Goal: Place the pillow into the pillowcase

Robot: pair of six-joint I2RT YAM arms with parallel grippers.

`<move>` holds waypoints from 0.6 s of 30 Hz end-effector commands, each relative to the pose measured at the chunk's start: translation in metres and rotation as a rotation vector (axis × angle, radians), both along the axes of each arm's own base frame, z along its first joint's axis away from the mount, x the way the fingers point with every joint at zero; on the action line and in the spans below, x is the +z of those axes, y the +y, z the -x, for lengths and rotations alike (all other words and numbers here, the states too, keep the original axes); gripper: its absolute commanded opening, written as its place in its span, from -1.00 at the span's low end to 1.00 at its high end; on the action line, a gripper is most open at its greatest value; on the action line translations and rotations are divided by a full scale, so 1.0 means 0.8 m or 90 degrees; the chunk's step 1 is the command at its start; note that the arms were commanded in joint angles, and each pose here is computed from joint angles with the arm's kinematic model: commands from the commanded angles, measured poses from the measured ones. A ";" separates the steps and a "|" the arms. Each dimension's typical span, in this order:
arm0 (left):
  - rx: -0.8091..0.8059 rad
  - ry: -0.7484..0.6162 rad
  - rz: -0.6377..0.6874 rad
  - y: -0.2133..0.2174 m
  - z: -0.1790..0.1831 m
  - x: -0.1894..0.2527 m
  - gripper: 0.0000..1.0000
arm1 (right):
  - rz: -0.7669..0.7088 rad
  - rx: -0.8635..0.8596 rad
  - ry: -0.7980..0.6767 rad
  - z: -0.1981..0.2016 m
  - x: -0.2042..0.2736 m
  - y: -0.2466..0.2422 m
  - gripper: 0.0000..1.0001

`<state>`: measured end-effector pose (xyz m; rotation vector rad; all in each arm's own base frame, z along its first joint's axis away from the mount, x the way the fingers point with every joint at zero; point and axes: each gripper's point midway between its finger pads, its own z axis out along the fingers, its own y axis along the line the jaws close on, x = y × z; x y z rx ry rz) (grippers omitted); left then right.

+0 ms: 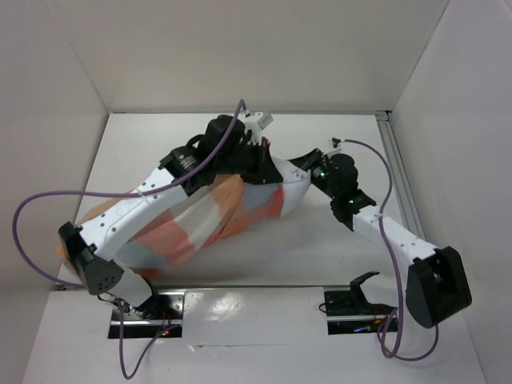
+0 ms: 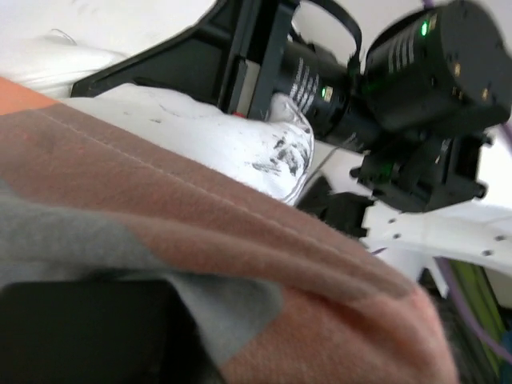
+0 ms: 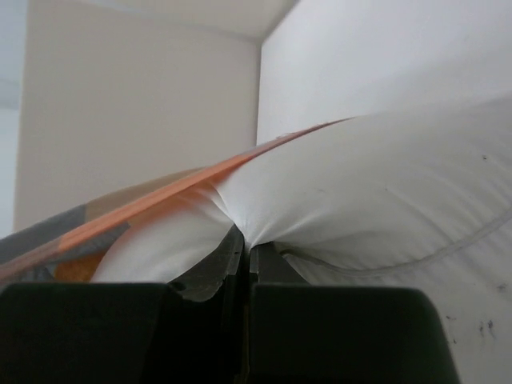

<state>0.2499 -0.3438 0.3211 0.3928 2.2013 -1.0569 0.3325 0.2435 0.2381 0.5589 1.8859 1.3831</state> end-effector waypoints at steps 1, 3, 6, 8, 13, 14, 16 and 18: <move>-0.070 -0.165 0.182 -0.036 -0.019 0.148 -1.00 | 0.016 -0.074 -0.100 -0.002 0.069 -0.043 -1.00; -0.096 -0.161 0.191 -0.046 -0.023 0.154 -1.00 | 0.064 -0.088 -0.142 -0.004 0.104 -0.058 -1.00; -0.106 -0.213 0.235 -0.042 -0.022 0.208 -1.00 | 0.138 -0.093 -0.183 -0.003 0.146 -0.068 -1.00; -0.110 -0.246 0.261 -0.039 -0.022 0.239 -1.00 | 0.150 -0.103 -0.218 0.001 0.175 -0.074 -1.00; -0.140 -0.277 0.331 -0.032 -0.031 0.306 -1.00 | 0.168 -0.175 -0.300 0.001 0.248 -0.104 -1.00; -0.128 -0.274 0.332 -0.028 -0.048 0.306 -1.00 | 0.176 -0.183 -0.307 -0.004 0.257 -0.106 -1.00; -0.140 -0.289 0.372 -0.010 -0.046 0.339 -1.00 | 0.190 -0.196 -0.351 -0.006 0.302 -0.109 -1.00; -0.165 -0.300 0.401 0.000 -0.044 0.355 -1.00 | 0.190 -0.207 -0.401 0.000 0.355 -0.113 -1.00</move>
